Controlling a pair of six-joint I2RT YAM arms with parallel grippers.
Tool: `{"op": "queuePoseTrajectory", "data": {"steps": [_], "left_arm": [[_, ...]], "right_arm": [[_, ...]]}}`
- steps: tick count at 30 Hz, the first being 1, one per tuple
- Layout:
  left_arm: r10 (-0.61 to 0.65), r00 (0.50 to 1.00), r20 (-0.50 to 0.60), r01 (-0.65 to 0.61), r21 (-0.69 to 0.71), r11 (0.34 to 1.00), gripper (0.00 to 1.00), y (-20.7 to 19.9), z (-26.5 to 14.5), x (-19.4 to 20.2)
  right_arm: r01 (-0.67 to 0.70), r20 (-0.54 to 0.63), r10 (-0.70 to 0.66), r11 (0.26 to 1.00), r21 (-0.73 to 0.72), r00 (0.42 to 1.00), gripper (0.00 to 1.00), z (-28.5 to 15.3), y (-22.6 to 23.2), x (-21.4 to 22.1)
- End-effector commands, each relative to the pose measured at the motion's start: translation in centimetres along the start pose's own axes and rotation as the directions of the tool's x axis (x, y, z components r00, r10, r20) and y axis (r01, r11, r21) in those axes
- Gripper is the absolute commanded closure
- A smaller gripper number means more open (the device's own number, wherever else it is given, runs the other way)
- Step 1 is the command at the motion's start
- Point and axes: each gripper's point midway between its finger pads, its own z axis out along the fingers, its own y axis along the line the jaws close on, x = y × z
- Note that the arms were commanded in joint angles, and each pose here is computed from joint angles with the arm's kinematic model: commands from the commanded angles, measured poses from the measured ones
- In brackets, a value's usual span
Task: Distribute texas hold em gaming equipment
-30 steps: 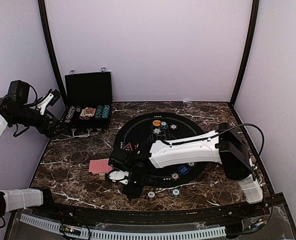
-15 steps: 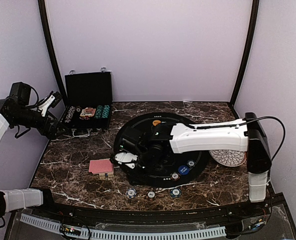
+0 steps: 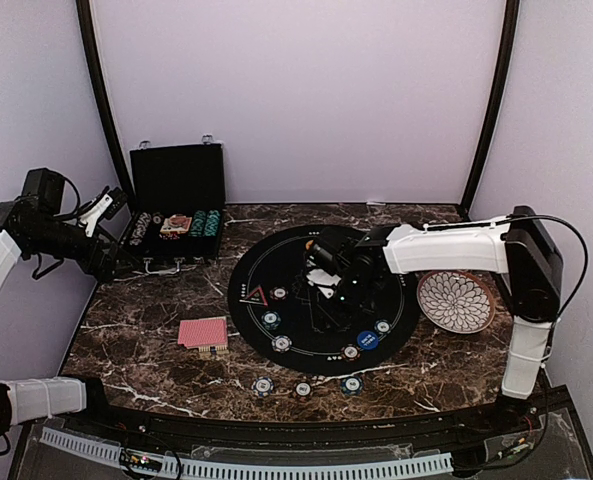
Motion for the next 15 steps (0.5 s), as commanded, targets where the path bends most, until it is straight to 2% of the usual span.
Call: {"op": "queuePoseTrajectory", "data": {"steps": [1,15], "left_arm": [[0.011,0.999,0.033,-0.011,0.017,1.000,0.01,-0.5,0.0,-0.4],[0.005,0.999,-0.046,-0.001,0.093,0.996,0.01,-0.6,2.0,1.2]], "right_arm": [[-0.041,0.021,0.040,0.999,0.030,0.999,1.00,0.5,-1.0,-0.8],[-0.064,-0.044,0.065,0.998,0.020,0.997,1.00,2.9,-1.2,0.4]]}}
